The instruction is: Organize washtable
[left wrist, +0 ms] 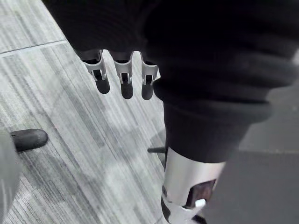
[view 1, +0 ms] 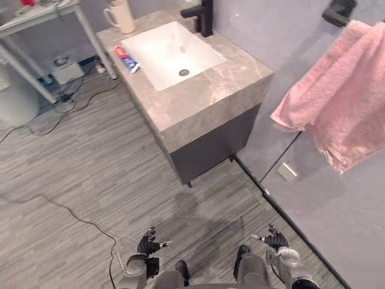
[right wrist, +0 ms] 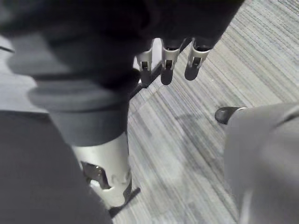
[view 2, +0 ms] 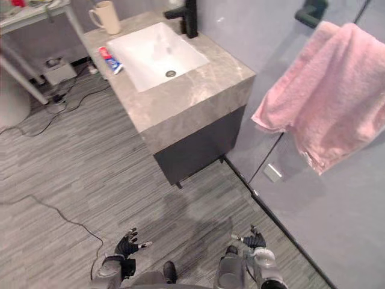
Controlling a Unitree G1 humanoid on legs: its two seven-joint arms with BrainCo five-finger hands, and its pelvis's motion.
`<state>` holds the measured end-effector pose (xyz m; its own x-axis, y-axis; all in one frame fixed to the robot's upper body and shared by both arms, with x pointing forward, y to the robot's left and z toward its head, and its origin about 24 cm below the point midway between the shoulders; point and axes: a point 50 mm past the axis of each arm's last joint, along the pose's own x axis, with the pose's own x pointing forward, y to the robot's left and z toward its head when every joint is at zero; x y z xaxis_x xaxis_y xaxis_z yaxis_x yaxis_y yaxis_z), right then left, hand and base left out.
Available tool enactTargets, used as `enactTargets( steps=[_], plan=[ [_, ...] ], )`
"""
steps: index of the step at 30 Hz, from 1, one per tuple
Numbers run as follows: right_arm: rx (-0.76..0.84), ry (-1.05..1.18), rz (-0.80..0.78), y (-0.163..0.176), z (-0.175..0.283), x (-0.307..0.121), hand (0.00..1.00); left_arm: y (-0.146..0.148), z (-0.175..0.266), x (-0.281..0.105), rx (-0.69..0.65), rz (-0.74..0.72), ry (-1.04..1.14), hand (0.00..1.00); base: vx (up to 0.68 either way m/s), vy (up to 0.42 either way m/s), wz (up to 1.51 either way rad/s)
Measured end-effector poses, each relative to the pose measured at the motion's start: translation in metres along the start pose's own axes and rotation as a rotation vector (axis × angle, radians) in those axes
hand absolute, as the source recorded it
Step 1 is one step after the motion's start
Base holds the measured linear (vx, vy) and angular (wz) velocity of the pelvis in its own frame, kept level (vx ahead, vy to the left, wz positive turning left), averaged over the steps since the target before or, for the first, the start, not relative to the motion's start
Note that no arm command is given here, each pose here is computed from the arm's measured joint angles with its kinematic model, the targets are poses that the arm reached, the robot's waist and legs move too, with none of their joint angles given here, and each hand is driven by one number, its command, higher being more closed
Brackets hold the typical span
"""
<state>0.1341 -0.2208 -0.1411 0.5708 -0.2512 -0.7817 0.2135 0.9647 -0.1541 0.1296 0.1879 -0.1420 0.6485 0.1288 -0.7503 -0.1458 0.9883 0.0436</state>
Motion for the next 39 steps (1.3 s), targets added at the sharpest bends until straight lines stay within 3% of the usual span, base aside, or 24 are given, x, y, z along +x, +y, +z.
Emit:
enactTargets(
  steps=[7,14,21,28,39],
  plan=[
    [0.063,0.042,0.018,0.01,-0.018,-0.007,0.0,0.005,-0.011,-0.005,-0.038,0.017,0.03,0.0,0.05,-0.08,0.71],
    [0.119,0.048,0.05,0.03,-0.021,-0.01,0.0,0.004,0.014,-0.001,-0.052,0.015,-0.073,0.0,0.11,0.017,0.97],
    [0.177,-0.037,0.019,0.022,0.006,-0.003,0.0,0.007,0.034,0.005,-0.05,0.023,-0.127,0.0,-0.03,0.096,0.59],
    [0.177,0.004,0.011,0.021,-0.006,-0.005,0.0,0.026,0.015,-0.003,-0.121,0.112,-0.084,0.0,0.19,0.302,-0.14],
    [0.122,0.01,0.097,0.04,-0.004,-0.004,0.0,0.032,0.016,-0.001,-0.013,0.088,-0.064,0.0,0.42,0.23,-0.15]
  ],
)
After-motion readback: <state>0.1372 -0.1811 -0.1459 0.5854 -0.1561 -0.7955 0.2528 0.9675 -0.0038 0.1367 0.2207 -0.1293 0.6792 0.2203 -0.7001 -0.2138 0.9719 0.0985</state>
